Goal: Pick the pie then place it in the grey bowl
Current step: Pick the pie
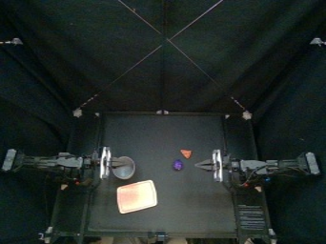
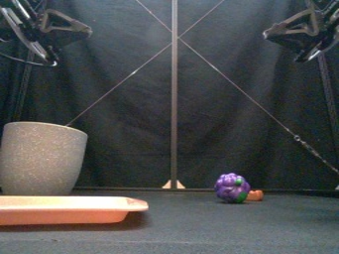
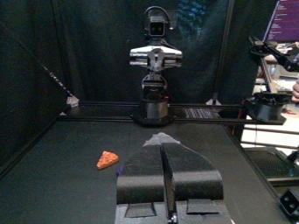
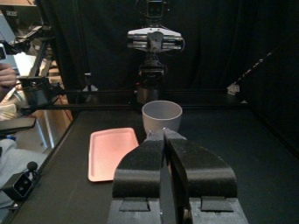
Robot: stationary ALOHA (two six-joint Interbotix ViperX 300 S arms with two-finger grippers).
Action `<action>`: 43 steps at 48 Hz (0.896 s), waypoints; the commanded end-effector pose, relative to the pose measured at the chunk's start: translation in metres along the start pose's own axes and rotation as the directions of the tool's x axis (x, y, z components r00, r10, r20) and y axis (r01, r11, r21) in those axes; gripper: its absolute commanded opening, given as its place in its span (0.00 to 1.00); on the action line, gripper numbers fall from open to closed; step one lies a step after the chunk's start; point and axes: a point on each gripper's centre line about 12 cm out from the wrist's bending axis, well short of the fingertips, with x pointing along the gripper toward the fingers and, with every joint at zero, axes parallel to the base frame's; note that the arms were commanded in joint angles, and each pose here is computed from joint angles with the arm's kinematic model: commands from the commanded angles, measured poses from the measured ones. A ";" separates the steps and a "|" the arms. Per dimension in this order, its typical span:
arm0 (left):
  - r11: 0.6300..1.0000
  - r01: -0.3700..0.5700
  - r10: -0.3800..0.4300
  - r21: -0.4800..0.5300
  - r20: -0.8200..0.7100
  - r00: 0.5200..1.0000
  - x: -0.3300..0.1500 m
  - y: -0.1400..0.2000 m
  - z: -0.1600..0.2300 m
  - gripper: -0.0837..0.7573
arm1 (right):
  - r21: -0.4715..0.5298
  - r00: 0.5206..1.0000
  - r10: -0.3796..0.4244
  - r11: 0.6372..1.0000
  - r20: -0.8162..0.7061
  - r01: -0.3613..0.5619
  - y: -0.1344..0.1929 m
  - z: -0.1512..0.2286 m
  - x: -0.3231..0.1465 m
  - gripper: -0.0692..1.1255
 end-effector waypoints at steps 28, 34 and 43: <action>0.996 -0.068 0.065 0.058 0.040 0.997 0.004 0.015 0.013 0.13 | 0.115 0.829 -0.407 0.869 -0.385 0.481 -0.109 -0.070 0.038 0.40; 0.996 -0.067 0.065 0.061 0.040 0.997 0.004 0.014 0.013 0.13 | 0.126 0.794 -0.390 0.859 -0.466 0.497 -0.112 -0.087 0.044 0.70; 0.996 -0.072 0.069 0.061 0.038 0.997 0.004 0.015 0.013 0.13 | 0.130 0.748 -0.372 0.846 -0.549 0.516 -0.116 -0.104 0.050 0.98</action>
